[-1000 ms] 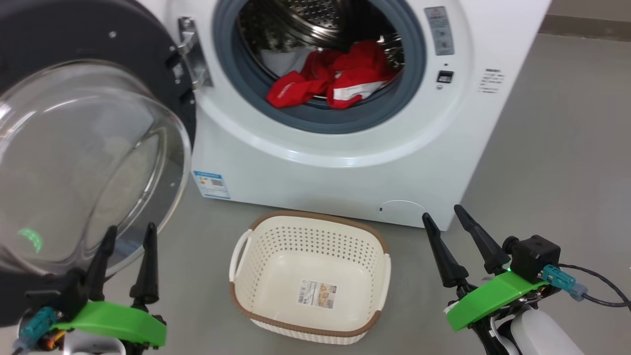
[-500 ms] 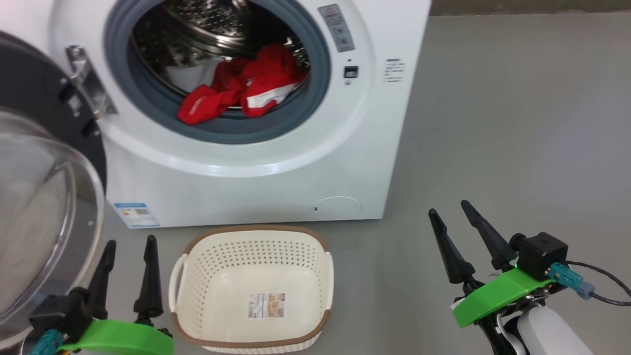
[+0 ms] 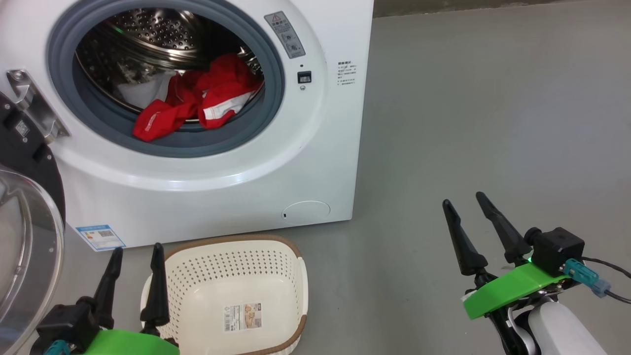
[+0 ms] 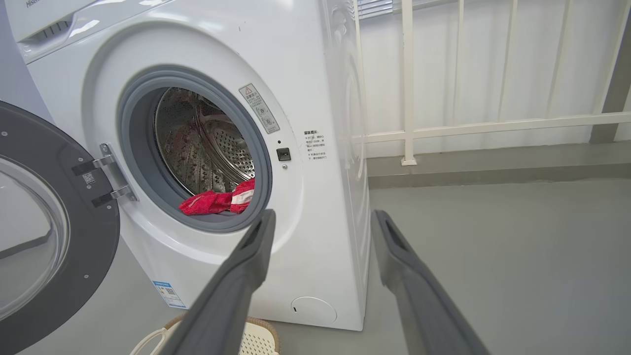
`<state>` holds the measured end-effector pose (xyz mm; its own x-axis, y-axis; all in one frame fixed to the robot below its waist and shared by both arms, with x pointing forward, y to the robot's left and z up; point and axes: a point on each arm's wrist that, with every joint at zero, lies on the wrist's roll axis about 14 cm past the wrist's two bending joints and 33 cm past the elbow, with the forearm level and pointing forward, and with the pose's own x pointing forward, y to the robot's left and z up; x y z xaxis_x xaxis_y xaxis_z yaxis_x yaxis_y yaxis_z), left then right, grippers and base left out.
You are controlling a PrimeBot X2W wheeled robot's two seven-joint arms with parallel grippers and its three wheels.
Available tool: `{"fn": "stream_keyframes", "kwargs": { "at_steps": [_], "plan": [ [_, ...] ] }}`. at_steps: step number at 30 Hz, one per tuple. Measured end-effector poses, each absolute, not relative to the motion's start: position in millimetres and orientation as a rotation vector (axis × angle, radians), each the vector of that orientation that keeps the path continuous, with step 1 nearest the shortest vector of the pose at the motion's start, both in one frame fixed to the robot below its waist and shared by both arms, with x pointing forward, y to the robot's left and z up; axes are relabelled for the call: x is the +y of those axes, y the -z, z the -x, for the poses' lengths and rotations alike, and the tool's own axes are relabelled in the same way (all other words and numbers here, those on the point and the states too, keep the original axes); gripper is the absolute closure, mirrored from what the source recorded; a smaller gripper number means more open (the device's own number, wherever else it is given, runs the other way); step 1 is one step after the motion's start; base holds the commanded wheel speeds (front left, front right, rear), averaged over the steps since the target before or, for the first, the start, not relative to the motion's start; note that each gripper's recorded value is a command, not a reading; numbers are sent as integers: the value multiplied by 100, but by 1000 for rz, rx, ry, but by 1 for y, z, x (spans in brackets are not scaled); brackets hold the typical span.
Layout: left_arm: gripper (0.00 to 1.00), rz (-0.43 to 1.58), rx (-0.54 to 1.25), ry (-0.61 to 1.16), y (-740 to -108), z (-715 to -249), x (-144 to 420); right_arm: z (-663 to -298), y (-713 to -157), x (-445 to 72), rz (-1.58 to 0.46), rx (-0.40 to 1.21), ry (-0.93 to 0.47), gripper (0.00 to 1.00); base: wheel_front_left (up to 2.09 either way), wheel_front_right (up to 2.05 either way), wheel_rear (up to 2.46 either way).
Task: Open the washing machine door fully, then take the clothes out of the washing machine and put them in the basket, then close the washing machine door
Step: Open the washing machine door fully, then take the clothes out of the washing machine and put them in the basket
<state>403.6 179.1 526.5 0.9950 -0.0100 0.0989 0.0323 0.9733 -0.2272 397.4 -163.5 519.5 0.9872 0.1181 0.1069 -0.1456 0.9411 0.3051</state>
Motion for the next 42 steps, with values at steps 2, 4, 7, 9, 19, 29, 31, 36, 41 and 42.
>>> {"fn": "stream_keyframes", "kwargs": {
  "at_steps": [2,4,7,9,19,29,31,36,41,42],
  "plan": [
    [0,230,-96,21,-526,-402,180,-397,-521,-167,-313,-92,-129,0,0,0,0],
    [0,230,-97,20,-526,-402,180,-398,-521,-167,-309,-93,-130,0,0,0,0],
    [0,228,-102,15,-528,-400,182,-398,-523,-167,-288,-97,-137,0,0,0,0],
    [0,228,-105,11,-529,-399,184,-398,-524,-167,-286,-100,-138,0,0,0,0],
    [0,217,-116,1,-532,-395,189,-399,-526,-164,-282,-104,-151,0,0,0,0],
    [0,212,-121,-3,-533,-393,191,-398,-527,-162,-280,-105,-158,0,1,-1,0],
    [0,211,-121,-3,-533,-393,191,-398,-527,-162,-280,-104,-158,0,12,-12,0],
    [0,211,-114,-5,-530,-394,191,-399,-524,-162,-280,-97,-158,0,60,-60,0],
    [0,211,-107,-10,-528,-395,192,-400,-522,-161,-281,-90,-157,0,91,-91,0],
    [0,211,-105,-11,-527,-395,193,-400,-521,-161,-281,-89,-157,0,90,-90,0]
  ]
}}
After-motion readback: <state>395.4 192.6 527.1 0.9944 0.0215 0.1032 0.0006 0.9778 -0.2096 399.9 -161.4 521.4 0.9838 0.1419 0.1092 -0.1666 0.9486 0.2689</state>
